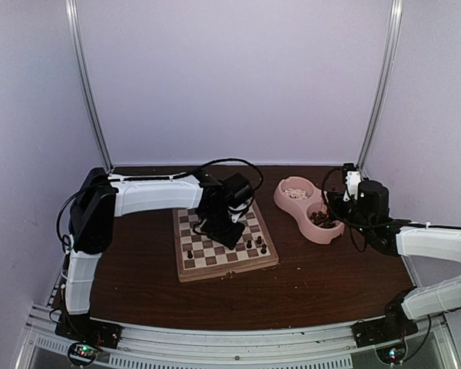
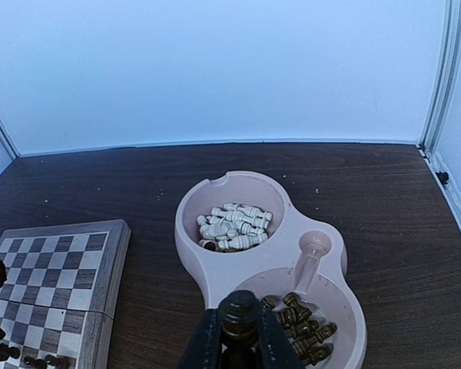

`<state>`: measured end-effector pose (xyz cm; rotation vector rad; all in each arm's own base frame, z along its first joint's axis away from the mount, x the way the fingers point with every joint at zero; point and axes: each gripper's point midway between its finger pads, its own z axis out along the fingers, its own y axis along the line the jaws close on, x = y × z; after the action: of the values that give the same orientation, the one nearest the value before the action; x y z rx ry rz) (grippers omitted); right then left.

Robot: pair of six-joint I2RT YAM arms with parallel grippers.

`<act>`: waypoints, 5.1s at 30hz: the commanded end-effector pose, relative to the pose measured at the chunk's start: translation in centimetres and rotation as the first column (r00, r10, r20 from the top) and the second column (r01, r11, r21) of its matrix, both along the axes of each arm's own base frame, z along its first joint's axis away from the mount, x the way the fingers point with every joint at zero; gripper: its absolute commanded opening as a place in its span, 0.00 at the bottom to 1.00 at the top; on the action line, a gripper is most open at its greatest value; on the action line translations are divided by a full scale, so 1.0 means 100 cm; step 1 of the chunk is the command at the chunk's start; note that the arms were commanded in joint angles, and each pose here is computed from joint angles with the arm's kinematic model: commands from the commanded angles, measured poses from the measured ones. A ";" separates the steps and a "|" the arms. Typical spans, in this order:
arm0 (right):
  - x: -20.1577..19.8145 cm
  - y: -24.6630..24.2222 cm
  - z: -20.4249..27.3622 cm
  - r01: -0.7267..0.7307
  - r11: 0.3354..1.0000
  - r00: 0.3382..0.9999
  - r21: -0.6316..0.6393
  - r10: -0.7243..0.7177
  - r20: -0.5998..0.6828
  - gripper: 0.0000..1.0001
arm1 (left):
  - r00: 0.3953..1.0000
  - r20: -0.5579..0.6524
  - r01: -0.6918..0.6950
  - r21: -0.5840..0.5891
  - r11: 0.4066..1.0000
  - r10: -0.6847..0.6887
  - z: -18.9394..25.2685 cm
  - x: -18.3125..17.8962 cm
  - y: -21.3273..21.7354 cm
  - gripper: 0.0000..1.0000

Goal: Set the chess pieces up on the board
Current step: Pick up the pawn from d7, then place the pawn on c7, then pass from the right arm to the left

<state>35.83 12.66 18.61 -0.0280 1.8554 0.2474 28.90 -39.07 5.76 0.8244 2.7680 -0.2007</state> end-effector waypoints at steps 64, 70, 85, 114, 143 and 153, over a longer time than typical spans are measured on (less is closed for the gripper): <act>0.005 0.005 0.004 -0.019 1.000 1.000 0.011 0.019 -0.004 0.03 | 0.997 0.002 0.071 -0.078 0.994 -0.071 0.007 0.006 -0.039 0.14; 0.005 0.006 0.004 -0.021 1.000 1.000 0.011 0.021 -0.005 0.03 | 0.997 -0.002 0.071 -0.065 0.995 -0.072 0.007 0.005 -0.036 0.16; 0.004 0.006 0.006 -0.026 1.000 1.000 0.008 0.026 -0.001 0.03 | 0.993 0.086 0.084 -0.107 0.991 -0.075 0.062 0.002 -0.029 0.46; -0.050 0.100 0.160 -0.424 0.745 0.904 0.515 0.381 0.192 0.04 | 0.821 0.569 0.475 -0.629 0.615 -0.052 0.233 -0.047 -0.088 0.58; -0.093 0.152 0.158 -0.527 0.592 0.831 0.609 0.509 0.224 0.05 | 0.771 0.625 0.599 -0.645 0.474 -0.124 0.248 -0.066 -0.116 0.35; -0.100 0.158 0.147 -0.532 0.578 0.821 0.619 0.531 0.209 0.06 | 0.769 0.631 0.592 -0.641 0.488 -0.104 0.249 -0.063 -0.112 0.33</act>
<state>26.42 28.13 33.13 -0.0967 1.6384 1.2947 22.54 -50.44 28.01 0.9953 1.6932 -1.0746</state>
